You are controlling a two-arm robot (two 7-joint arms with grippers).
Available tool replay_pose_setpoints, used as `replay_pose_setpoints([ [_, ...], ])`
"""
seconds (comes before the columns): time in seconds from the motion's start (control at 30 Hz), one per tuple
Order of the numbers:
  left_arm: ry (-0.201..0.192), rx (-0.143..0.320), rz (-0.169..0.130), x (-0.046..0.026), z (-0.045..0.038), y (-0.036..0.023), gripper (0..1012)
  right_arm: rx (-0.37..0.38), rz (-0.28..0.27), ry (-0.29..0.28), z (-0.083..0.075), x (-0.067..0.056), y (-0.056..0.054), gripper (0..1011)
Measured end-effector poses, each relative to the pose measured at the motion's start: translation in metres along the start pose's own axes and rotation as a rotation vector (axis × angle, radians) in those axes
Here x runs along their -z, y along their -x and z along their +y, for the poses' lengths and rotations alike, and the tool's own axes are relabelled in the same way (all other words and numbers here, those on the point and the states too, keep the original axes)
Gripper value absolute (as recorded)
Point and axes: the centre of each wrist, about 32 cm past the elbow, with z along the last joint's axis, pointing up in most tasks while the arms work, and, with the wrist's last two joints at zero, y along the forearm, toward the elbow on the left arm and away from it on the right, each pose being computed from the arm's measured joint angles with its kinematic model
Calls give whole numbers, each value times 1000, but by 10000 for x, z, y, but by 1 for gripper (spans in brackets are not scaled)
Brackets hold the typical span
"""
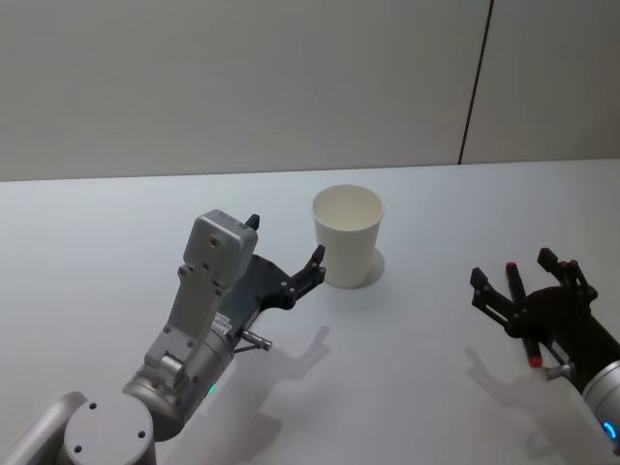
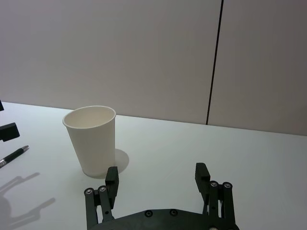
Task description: Place the pen into the pen holder.
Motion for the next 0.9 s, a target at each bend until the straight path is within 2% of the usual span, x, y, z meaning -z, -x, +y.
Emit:
replay_pose_setpoints([
  [0.9,0,0,0,0,0,0,1000,0,0,0,0,0,0,1001],
])
